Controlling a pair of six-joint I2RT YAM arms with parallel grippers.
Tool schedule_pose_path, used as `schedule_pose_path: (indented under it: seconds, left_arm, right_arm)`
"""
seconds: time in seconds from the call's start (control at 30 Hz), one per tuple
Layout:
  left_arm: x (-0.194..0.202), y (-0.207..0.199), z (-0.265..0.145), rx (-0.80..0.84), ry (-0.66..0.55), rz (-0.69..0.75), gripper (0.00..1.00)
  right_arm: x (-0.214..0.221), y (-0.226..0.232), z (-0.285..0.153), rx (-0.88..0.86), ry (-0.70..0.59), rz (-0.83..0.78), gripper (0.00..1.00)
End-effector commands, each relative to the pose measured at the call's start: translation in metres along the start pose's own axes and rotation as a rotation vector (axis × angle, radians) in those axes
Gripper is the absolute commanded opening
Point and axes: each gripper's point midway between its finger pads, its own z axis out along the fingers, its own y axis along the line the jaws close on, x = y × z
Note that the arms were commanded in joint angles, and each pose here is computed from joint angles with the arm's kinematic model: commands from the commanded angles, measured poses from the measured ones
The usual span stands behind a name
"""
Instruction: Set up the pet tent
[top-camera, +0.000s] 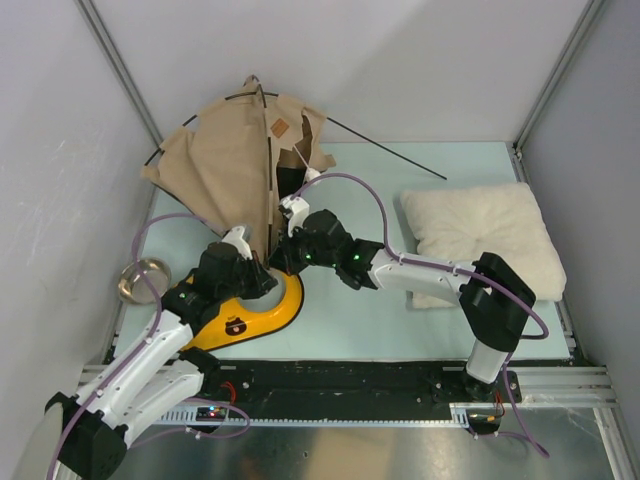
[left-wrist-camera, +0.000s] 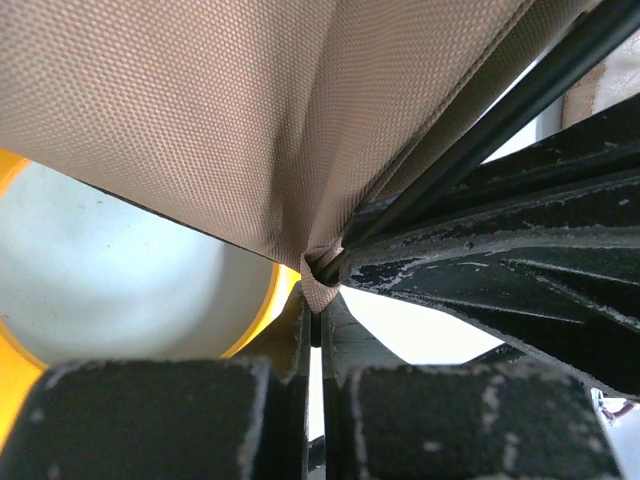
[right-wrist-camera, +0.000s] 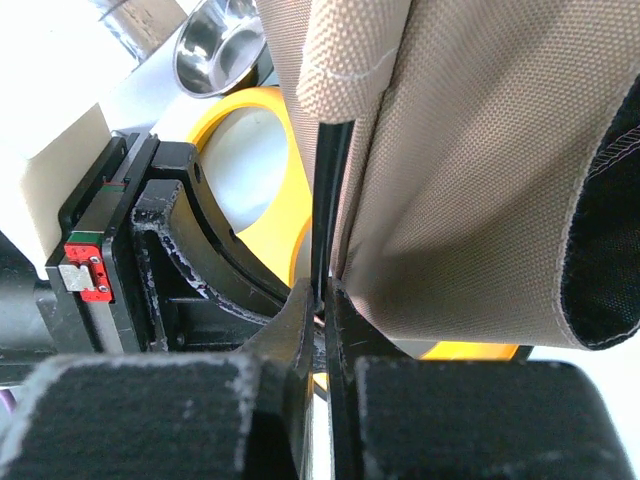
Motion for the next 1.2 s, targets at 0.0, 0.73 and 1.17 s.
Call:
schedule_pose_path:
  seconds: [0.0, 0.73, 1.17]
  left_arm:
    - [-0.006, -0.019, -0.015, 0.076, 0.005, 0.033, 0.00]
    - [-0.009, -0.011, -0.020, 0.047, 0.009, 0.057, 0.03]
    - [-0.005, 0.000, -0.022, -0.002, 0.014, 0.050, 0.09]
  right_arm:
    - [-0.025, -0.017, 0.001, 0.078, -0.065, -0.057, 0.00]
    - [-0.010, -0.011, 0.000, 0.033, -0.003, -0.084, 0.00]
    - [-0.006, -0.010, -0.003, 0.027, 0.013, -0.057, 0.00]
